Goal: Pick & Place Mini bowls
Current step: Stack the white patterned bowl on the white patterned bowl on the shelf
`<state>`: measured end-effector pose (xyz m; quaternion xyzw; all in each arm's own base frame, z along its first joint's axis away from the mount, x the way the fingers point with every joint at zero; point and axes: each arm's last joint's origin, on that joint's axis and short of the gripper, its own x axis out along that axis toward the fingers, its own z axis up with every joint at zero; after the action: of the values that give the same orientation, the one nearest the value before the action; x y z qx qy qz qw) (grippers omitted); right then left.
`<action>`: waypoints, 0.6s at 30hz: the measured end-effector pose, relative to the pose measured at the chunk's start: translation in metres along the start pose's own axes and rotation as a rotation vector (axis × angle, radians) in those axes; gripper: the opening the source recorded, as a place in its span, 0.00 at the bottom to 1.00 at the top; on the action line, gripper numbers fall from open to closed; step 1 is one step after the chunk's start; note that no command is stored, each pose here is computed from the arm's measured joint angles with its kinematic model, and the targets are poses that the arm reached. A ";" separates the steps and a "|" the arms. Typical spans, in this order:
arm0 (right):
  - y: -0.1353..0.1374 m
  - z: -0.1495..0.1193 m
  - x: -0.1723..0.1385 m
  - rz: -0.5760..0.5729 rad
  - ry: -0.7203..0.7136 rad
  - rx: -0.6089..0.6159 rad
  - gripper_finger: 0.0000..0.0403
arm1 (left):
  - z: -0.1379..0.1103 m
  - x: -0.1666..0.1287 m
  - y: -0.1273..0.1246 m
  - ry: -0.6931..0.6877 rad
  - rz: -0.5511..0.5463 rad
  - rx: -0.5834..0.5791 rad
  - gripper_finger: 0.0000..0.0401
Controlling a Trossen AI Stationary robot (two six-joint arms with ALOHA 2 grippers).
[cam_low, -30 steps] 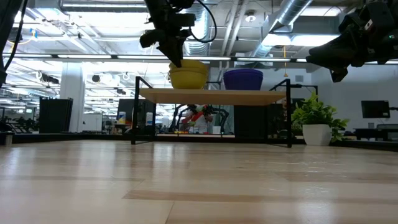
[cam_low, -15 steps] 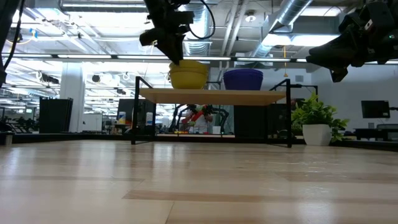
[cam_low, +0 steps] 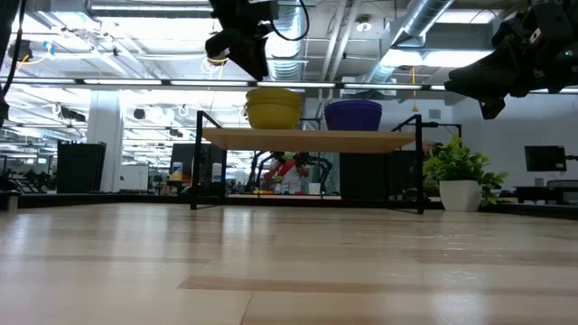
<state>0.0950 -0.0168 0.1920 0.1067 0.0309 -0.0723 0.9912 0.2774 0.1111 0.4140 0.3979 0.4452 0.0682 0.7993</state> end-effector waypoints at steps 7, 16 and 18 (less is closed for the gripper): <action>0.000 0.000 0.000 0.000 0.000 0.005 0.24 | 0.000 0.005 0.000 0.000 -0.015 -0.049 0.32; 0.000 0.000 0.000 0.000 0.000 0.005 0.24 | 0.000 0.005 -0.001 0.003 -0.018 -0.096 0.32; 0.000 0.000 0.000 0.000 0.000 0.005 0.24 | 0.000 0.005 -0.001 0.003 -0.019 -0.102 0.32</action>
<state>0.0950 -0.0168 0.1920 0.1091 0.0306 -0.0724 0.9909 0.2801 0.1129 0.4103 0.3522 0.4462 0.0838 0.8184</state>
